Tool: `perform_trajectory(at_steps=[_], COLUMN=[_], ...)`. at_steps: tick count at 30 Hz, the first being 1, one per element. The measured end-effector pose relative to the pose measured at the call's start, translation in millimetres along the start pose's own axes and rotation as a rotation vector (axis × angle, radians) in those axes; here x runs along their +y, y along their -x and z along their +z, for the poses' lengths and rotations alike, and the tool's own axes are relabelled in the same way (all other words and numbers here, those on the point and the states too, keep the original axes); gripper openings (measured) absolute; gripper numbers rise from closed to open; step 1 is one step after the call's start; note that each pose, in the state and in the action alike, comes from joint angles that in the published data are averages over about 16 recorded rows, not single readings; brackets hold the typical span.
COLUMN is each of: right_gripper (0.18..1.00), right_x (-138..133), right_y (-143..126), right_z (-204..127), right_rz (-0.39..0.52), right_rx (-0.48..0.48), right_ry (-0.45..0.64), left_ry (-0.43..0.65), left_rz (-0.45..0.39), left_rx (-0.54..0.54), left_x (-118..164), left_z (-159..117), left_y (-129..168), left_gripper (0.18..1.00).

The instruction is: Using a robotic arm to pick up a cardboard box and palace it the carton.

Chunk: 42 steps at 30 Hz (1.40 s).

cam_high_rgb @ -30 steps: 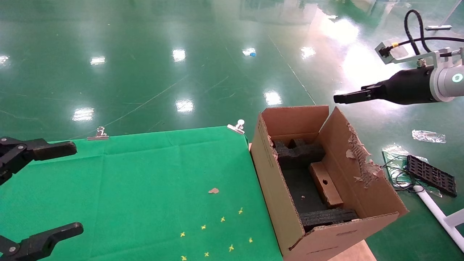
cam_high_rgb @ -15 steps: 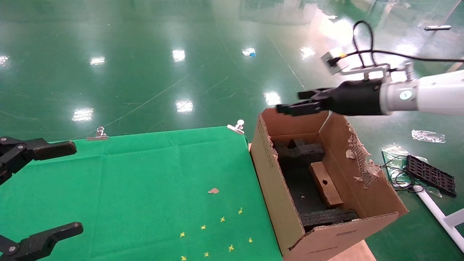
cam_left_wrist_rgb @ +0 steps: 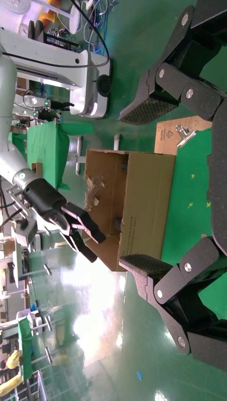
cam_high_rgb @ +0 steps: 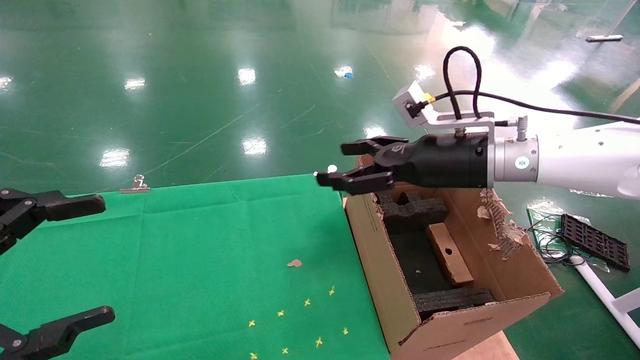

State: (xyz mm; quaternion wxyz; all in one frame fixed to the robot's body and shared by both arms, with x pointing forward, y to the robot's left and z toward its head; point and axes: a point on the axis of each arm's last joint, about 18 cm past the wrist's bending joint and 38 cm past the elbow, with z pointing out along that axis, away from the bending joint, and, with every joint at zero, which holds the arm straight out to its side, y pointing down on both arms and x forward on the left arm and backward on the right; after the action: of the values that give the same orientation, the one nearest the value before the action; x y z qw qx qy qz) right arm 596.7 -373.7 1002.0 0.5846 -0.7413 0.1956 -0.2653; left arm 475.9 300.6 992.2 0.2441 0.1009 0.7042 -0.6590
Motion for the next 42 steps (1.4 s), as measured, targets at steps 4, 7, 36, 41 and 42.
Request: perform_trajectory(at_steps=[4,7,36,41,42], right_gripper=[1.000,1.000,1.000,1.000,1.000], right_x=[-2.2,-3.8,-10.2,-10.2,-10.2], right_y=[19.8,34.6,145.3,145.8,145.4], right_z=[5.1,6.9,-22.1,-22.6,-22.4], right_rz=[-0.041,-0.073,-0.385,-0.386,-0.385], right_rx=[-0.072,-0.122,-0.406,-0.408,-0.407], right_ry=[-0.045,-0.079,-0.318,-0.319,-0.318], left_ry=[0.000,0.000,0.000,0.000,0.000], left_rz=[0.000,0.000,0.000,0.000,0.000], left_rx=[0.000,0.000,-0.001,-0.001,-0.001], left_x=[0.0,0.0,0.1,0.1,0.1], left_z=[0.0,0.0,-0.1,-0.1,-0.1], left_y=[0.0,0.0,0.1,0.1,0.1], left_gripper=[1.000,1.000,1.000,1.000,1.000])
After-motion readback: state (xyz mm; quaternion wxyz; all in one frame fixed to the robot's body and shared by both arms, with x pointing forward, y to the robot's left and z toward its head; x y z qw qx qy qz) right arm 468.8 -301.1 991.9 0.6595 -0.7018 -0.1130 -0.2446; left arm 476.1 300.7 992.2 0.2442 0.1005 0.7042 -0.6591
